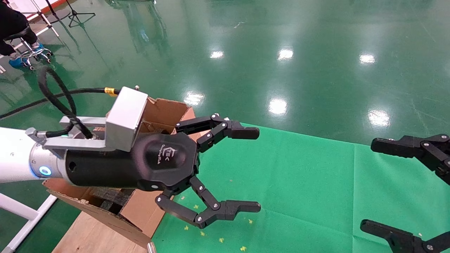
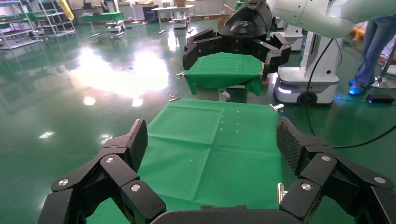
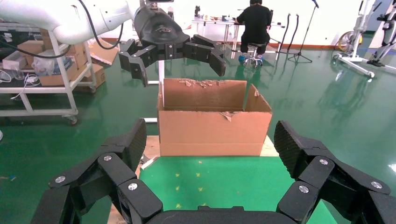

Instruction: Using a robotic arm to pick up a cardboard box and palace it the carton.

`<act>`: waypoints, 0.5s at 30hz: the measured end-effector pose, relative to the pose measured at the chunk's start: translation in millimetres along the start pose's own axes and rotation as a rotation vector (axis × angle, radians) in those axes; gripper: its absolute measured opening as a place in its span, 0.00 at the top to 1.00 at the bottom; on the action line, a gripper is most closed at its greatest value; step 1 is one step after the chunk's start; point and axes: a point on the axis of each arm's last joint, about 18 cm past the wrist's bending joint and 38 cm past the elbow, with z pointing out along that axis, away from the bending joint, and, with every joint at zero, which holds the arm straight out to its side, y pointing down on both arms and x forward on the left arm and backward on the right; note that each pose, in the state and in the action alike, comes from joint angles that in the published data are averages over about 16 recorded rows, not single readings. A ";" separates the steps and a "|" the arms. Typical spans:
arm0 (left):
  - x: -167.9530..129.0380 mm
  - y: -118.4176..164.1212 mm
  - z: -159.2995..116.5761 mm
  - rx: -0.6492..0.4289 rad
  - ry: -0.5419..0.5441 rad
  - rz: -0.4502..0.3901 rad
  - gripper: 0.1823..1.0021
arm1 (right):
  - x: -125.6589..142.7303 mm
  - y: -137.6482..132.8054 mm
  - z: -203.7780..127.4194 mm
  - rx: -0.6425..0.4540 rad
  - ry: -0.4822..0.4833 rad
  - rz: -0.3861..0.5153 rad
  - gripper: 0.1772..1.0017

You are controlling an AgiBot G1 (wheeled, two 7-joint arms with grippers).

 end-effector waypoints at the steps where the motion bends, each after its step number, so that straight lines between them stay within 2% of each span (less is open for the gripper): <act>1: 0.0 0.0 0.0 0.000 0.000 0.000 0.00 | 0.0 0.0 0.0 0.000 0.000 0.000 0.00; 15: 0.0 0.0 0.0 0.000 0.000 0.000 0.00 | 0.0 0.0 0.0 0.000 0.000 0.000 0.00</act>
